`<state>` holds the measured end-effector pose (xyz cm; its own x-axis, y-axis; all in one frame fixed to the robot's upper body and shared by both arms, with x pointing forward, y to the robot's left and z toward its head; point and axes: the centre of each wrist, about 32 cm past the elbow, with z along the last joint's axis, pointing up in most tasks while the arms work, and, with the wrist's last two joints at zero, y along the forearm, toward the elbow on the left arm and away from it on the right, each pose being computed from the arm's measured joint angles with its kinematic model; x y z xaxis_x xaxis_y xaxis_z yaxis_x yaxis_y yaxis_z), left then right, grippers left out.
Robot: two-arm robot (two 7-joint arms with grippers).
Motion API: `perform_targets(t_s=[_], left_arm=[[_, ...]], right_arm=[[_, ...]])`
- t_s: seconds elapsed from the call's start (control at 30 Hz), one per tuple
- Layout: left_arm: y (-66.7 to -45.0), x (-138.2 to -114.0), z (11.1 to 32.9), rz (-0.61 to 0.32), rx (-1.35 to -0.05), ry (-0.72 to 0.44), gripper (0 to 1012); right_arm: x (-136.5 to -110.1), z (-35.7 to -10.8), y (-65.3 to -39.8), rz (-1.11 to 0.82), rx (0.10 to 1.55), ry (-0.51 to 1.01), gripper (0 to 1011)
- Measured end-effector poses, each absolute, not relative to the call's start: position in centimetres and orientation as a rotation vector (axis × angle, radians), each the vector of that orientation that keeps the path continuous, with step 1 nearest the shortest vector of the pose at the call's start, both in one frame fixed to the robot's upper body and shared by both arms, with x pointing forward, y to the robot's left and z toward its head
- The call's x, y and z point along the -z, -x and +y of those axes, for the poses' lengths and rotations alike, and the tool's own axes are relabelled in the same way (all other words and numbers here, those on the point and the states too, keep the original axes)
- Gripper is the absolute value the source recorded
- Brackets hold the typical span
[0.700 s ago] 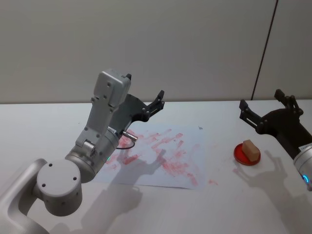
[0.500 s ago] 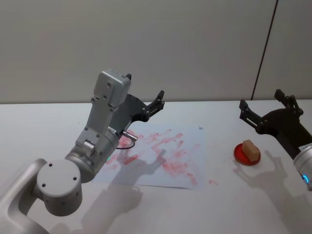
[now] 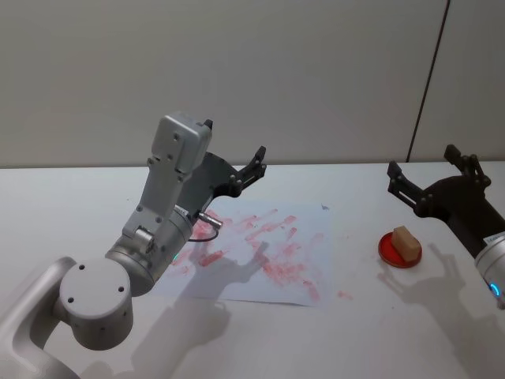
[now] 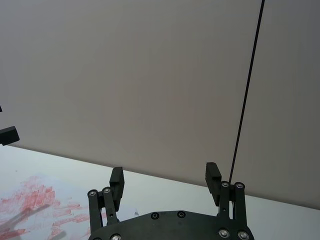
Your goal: Use the one hand to pick up the stamp and affix it onto the A4 paper.
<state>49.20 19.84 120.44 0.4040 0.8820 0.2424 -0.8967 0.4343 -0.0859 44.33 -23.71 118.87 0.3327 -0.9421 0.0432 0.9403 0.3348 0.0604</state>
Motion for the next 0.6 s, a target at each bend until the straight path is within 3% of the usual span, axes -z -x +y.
perform_targets(t_s=[0.6], left_arm=[[-49.20,-120.44,19.84,-0.268,-1.124,-0.061,1001]], right_arm=[[-118.86,-23.79,-44.35,-0.075,1.230,-0.024,1001]])
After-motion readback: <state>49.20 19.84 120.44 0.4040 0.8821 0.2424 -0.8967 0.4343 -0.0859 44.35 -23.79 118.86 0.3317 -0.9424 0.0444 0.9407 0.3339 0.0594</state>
